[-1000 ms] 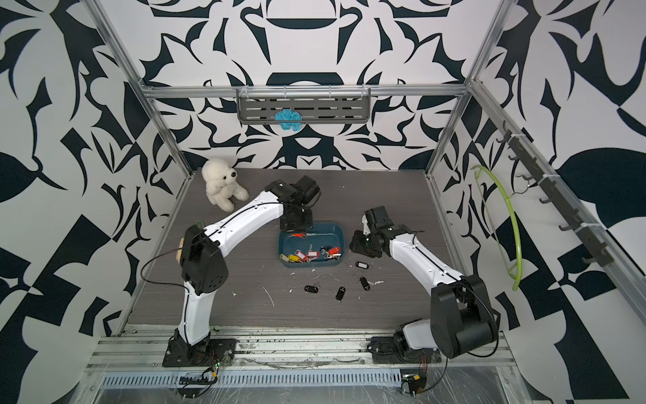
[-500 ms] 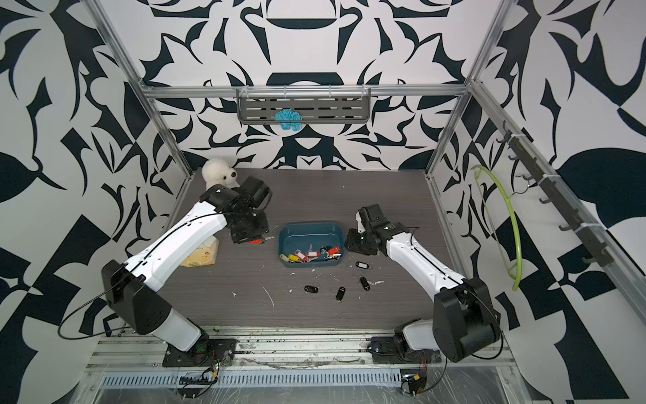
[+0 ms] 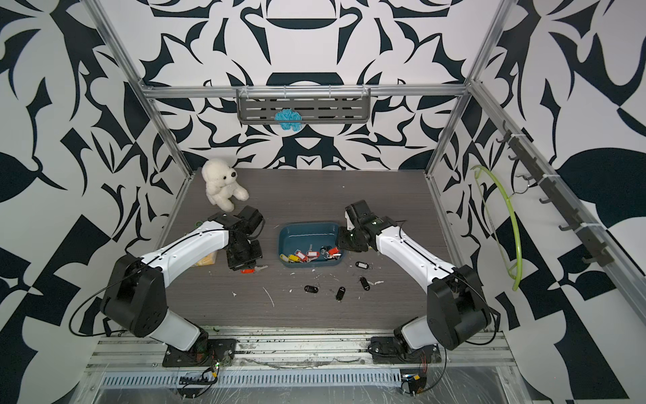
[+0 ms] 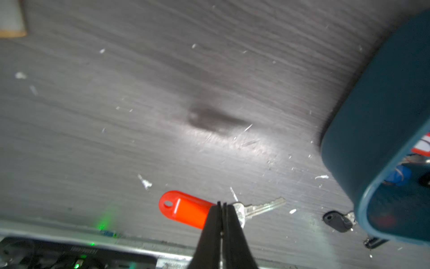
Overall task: Take the keys out of the storage box
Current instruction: Place the key at the center of the board.
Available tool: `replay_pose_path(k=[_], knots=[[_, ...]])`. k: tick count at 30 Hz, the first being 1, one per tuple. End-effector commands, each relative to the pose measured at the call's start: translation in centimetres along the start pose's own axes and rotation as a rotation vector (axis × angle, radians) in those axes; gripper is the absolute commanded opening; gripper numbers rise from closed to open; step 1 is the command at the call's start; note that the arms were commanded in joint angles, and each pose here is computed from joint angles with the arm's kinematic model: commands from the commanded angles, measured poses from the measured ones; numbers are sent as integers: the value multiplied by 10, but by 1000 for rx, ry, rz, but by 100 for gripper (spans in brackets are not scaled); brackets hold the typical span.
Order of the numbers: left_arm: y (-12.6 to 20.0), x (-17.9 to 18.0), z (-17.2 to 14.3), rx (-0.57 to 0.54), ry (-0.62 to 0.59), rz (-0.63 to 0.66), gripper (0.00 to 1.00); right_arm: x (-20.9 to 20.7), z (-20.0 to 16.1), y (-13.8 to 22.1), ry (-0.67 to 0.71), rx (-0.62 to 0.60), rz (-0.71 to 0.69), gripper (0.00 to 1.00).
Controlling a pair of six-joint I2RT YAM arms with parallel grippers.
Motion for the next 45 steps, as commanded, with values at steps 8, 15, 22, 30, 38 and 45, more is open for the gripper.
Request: replay_pose_path(k=[8,15,22,30,38,45], knots=[[-16,-10,6,9,-24,2,52,20,26,5,49,0,-9,42],[-6,-18,14,-46,-32,-38,69,34,32,-24,76,99,-15,42],[19,-33,26,-118,-57,-104,69,31,26,-69,42,240,-26,43],[24,-39,26,-123,-59,-148,69,28,25,-96,28,309,-52,47],[19,-44,23,-91,-52,-173,68,24,19,-109,63,344,-121,36],[15,-45,22,-78,-52,-175,66,21,11,-112,115,376,-194,14]])
Point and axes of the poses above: each gripper's point midway between its finger pads, its own y axis back along the fingers, its own x axis along the line the jaws close on, z = x × y, the point moved 3 cm from there along y, back along the fingers, and after that the axes turned 12 degrees about y, right-handed, at the moved point
